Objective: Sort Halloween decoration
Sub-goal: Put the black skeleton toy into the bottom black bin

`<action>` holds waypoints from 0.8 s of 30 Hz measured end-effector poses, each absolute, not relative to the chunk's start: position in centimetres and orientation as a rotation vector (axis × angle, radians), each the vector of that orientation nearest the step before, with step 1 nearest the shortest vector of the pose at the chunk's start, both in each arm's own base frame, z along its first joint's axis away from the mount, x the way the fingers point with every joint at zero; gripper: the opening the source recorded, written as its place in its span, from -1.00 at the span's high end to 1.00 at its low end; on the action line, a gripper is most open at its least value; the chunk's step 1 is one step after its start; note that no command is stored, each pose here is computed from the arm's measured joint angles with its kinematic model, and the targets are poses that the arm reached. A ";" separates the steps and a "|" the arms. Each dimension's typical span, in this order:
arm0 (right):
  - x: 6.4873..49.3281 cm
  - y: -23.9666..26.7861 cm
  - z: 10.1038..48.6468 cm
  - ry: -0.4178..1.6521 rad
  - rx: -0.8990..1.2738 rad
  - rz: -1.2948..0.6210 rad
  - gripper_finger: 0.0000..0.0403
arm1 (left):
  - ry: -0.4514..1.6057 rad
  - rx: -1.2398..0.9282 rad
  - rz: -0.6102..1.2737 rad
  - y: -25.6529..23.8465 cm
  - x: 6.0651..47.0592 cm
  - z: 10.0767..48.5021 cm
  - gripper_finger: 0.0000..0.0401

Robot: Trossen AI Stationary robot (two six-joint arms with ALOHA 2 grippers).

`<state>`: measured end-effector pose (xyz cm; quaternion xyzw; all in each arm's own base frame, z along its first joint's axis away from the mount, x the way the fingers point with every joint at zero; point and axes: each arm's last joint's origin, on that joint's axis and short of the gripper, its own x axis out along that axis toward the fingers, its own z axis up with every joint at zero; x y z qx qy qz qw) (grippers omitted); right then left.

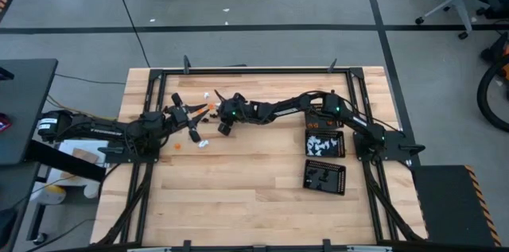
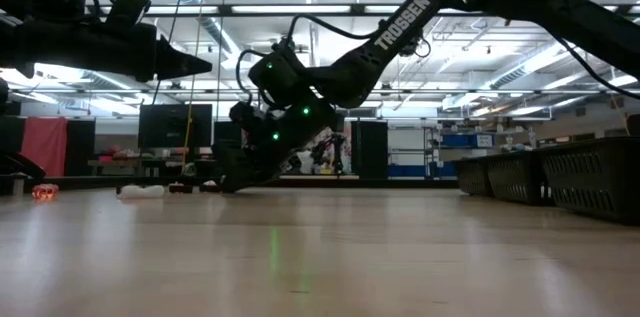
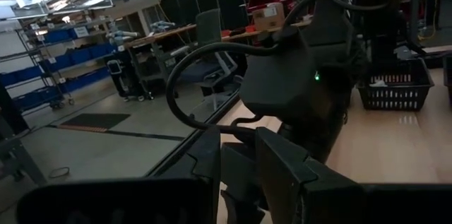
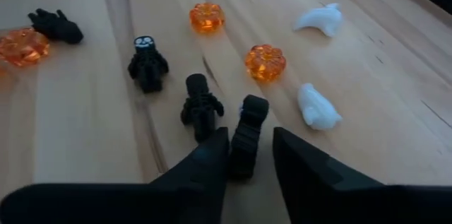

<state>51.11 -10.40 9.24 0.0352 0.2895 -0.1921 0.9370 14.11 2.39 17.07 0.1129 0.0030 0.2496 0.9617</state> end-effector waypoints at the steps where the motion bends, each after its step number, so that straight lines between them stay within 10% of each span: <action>1: 51.1 -10.4 9.2 0.591 0.071 -0.390 0.42 | 0.005 0.223 0.506 2.4 14.1 17.1 0.61; 10: 51.1 -10.1 9.3 0.599 0.075 -0.348 0.76 | -0.024 0.183 0.507 2.4 14.1 17.3 0.61; 24: 48.4 -8.7 14.9 0.843 -0.013 -0.136 0.76 | -0.017 0.179 0.506 2.4 14.1 17.2 0.61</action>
